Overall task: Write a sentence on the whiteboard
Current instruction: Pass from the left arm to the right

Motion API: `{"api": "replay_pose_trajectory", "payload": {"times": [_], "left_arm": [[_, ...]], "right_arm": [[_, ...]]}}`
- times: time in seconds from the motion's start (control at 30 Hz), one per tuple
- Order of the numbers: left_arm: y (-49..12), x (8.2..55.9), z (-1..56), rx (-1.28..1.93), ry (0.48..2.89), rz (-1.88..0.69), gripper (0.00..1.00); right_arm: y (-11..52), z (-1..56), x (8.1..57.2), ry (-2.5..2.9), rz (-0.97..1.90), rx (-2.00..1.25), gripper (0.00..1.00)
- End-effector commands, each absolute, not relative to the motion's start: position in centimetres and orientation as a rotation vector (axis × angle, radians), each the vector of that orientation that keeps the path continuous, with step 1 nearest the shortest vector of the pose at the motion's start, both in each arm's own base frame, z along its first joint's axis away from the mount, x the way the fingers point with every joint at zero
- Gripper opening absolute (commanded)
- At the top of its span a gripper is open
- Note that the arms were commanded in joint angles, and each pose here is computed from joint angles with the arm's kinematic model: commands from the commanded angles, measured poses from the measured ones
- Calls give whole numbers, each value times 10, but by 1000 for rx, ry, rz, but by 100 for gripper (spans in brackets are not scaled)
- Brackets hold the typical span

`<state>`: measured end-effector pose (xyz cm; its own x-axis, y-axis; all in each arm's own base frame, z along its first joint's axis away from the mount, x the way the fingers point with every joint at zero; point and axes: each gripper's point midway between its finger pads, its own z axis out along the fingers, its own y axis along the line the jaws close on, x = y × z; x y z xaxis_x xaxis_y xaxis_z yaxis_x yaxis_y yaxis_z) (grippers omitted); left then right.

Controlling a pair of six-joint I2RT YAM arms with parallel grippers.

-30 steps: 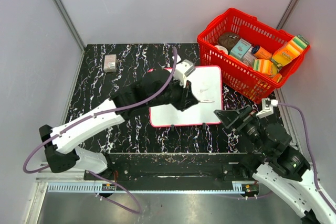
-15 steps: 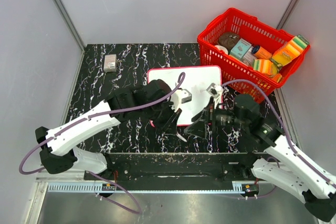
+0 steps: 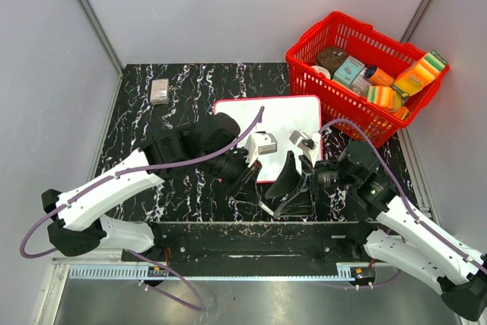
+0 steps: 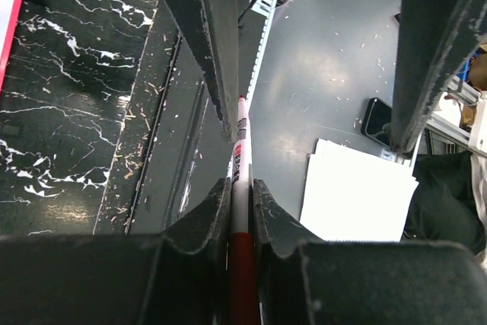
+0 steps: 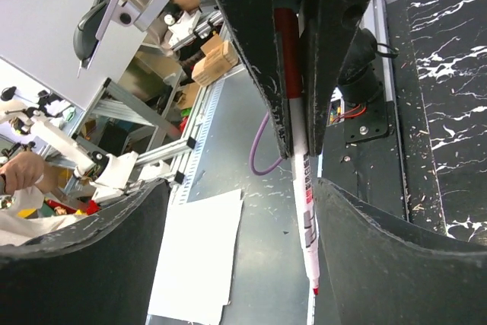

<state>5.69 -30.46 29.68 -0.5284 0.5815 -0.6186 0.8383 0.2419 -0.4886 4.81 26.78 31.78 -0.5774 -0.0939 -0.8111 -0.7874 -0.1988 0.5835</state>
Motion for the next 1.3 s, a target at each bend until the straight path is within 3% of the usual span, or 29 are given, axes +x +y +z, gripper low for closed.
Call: {"api": "replay_pose_trajectory", "payload": {"times": [0.0, 0.23, 0.63, 0.8, 0.9, 0.93, 0.97, 1.0, 1.07, 1.1, 1.13, 1.27], "left_arm": [[-313, 47, 324, 1367, 2067, -1296, 0], [-314, 48, 326, 1360, 2064, -1294, 0], [-324, 51, 332, 1339, 2045, -1309, 0], [-324, 52, 336, 1332, 2034, -1302, 0], [-323, 52, 338, 1330, 2025, -1300, 0], [-323, 53, 338, 1325, 2026, -1297, 0], [-322, 53, 339, 1322, 2023, -1294, 0], [-322, 53, 337, 1323, 2027, -1293, 6], [-321, 56, 337, 1305, 2030, -1268, 38], [-319, 59, 336, 1287, 2040, -1251, 59], [-318, 66, 335, 1252, 2045, -1204, 99], [-302, 90, 356, 1085, 2001, -1069, 99]], "right_arm": [[267, 316, 40, 1536, 1862, -1102, 80], [273, 304, 46, 1582, 1883, -1095, 67], [280, 302, 38, 1559, 1947, -1161, 54], [282, 299, 29, 1553, 1985, -1216, 43], [282, 298, 28, 1559, 1993, -1224, 17], [283, 298, 28, 1557, 1991, -1220, 0], [284, 298, 29, 1559, 1988, -1214, 0], [284, 300, 30, 1553, 1985, -1210, 0], [284, 302, 30, 1544, 1981, -1202, 0], [283, 304, 30, 1537, 1976, -1196, 0], [284, 303, 31, 1541, 1972, -1187, 0], [286, 300, 35, 1572, 1944, -1154, 0]]}}
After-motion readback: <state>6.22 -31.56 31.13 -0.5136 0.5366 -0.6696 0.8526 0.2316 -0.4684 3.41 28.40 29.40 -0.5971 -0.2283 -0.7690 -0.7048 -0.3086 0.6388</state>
